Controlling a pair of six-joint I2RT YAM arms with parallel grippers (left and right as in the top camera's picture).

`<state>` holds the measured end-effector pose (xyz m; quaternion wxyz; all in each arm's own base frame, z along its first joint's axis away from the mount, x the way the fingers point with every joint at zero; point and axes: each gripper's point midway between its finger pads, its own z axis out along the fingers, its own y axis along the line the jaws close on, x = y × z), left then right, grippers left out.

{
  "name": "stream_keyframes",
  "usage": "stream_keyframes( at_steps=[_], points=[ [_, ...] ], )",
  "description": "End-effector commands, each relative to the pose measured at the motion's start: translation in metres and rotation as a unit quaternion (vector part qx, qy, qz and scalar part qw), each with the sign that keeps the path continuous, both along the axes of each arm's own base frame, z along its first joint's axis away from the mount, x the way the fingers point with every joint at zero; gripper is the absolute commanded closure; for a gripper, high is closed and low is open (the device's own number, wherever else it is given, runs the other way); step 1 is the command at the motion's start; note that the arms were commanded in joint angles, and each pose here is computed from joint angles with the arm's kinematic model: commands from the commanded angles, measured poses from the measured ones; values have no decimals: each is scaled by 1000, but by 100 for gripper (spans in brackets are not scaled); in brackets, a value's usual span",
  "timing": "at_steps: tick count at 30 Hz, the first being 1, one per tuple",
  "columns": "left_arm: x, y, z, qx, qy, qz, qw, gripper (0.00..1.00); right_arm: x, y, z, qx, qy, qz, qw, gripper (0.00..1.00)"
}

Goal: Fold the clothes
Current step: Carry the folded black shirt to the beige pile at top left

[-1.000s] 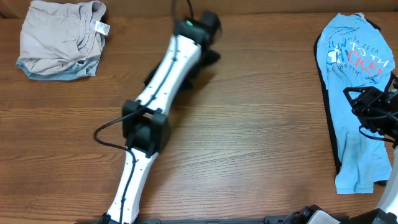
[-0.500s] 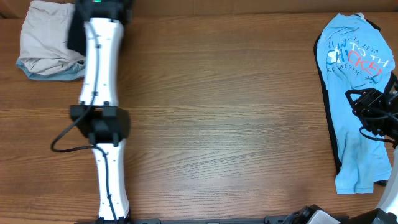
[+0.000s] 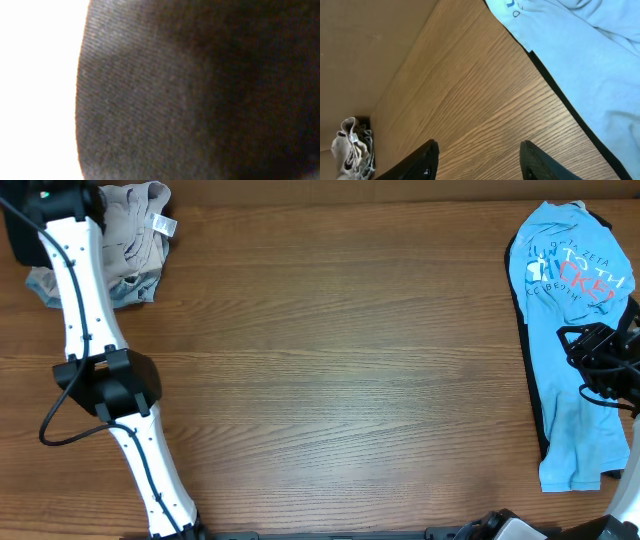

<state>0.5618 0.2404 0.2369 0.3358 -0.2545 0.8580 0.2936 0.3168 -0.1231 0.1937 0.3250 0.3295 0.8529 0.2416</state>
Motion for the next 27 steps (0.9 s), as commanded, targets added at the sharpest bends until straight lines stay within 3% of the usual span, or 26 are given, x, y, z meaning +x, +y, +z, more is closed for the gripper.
stream_keyframes(
  at_steps=[1, 13, 15, 16, 17, 19, 21, 27],
  points=[
    [6, -1, -5, -6, -12, 3, 1000, 96, 0, -2, 11, -15, -13, -2, 1000, 44],
    [22, -2, -41, -18, -13, -7, 1000, 95, 0, -2, 11, -13, -13, -3, 1000, 44],
    [31, -10, -45, -38, -23, -29, 999, 81, 0, -2, 11, -13, -13, -3, 1000, 44],
    [35, -14, -46, -49, -30, -40, 998, 63, 0, -2, 11, -13, -13, -3, 1000, 44],
    [39, -18, -46, -58, -36, -51, 996, 37, 0, -2, 11, -13, -13, -3, 1000, 44],
    [49, -25, -44, -74, -56, -74, 993, 11, 0, -2, 11, -11, -13, -4, 1000, 43],
    [57, -30, -39, -80, -74, -89, 990, 0, 0, -1, 11, -9, -15, -2, 1000, 44],
    [69, -47, -10, -66, -109, -113, 985, 0, 0, -1, 12, -7, -14, -4, 1000, 44]
  ],
)
